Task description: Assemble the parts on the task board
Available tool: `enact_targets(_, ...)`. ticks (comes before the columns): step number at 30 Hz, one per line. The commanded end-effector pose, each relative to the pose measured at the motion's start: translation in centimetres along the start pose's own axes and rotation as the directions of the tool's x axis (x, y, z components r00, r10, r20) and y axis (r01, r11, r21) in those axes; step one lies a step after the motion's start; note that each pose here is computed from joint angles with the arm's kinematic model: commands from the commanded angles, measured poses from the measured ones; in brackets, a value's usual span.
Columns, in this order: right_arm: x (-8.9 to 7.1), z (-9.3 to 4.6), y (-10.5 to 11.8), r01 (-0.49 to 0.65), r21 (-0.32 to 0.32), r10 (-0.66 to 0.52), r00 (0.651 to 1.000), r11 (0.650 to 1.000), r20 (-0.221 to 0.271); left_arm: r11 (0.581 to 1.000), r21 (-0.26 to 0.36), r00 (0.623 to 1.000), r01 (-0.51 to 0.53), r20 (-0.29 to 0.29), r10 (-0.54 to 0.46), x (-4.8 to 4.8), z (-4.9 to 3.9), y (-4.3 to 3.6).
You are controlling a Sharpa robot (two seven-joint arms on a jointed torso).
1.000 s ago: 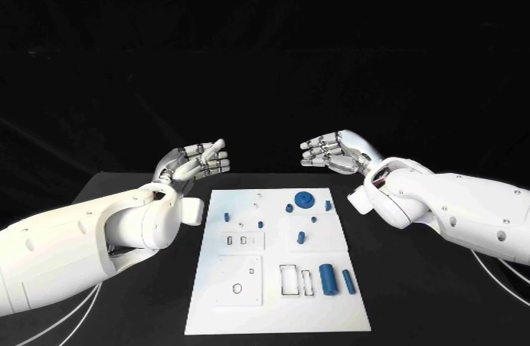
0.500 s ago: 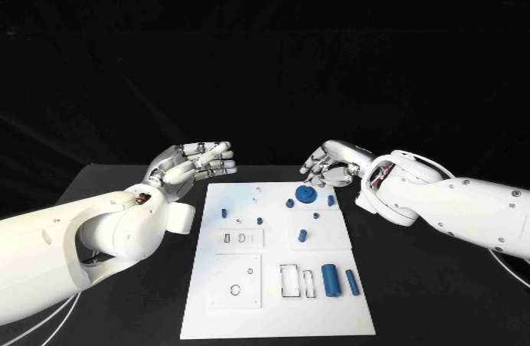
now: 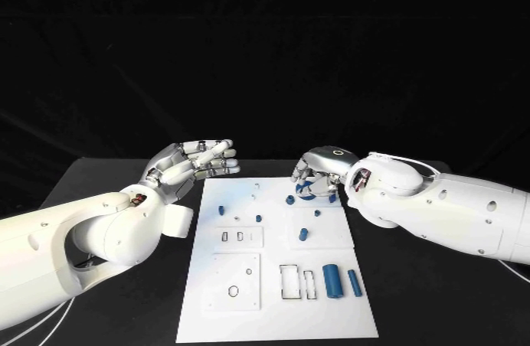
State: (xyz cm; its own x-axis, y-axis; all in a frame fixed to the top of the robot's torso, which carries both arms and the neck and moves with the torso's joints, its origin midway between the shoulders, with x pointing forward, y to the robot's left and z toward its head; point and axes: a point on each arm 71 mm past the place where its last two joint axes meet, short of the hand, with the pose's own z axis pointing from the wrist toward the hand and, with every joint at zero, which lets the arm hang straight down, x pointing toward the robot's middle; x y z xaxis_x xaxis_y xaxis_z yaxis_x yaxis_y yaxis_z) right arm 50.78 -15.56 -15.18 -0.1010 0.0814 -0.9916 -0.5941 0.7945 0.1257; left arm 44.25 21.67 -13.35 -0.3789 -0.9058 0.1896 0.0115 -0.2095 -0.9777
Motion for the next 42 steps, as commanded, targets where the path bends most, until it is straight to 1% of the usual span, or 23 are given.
enact_targets(1, 0.2, 0.3, 0.4, 0.083, 0.003, -0.083, 0.996, 0.997, -0.029, 1.000, 0.021, 1.000, 0.004, -0.028, -0.004, 0.34, 0.00, -0.30)
enact_targets(8, 0.5, 0.8, 0.8, 0.109, 0.000, -0.109, 0.993, 0.994, -0.052, 1.000, 0.019, 1.000, 0.006, -0.024, -0.006, 0.32, -0.08, -0.41)
enact_targets(22, 1.0, 1.1, 0.7, 0.146, 0.014, -0.144, 0.984, 0.989, -0.103, 1.000, 0.022, 1.000, 0.002, -0.018, -0.001, 0.19, -0.16, -0.80)
enact_targets(27, 1.0, 1.3, 0.7, 0.151, 0.014, -0.149, 0.983, 0.988, -0.104, 1.000, 0.023, 1.000, 0.001, -0.019, -0.001, 0.19, -0.18, -0.91)
enact_targets(35, 1.0, 1.4, 1.1, 0.148, -0.001, -0.148, 0.985, 0.989, -0.089, 1.000, 0.024, 1.000, 0.000, -0.019, 0.000, 0.19, -0.15, -0.99)
enact_targets(42, 1.0, 1.5, 1.1, 0.150, 0.001, -0.149, 0.984, 0.989, -0.096, 1.000, 0.023, 1.000, 0.000, -0.019, 0.000, 0.19, -0.14, -1.02)
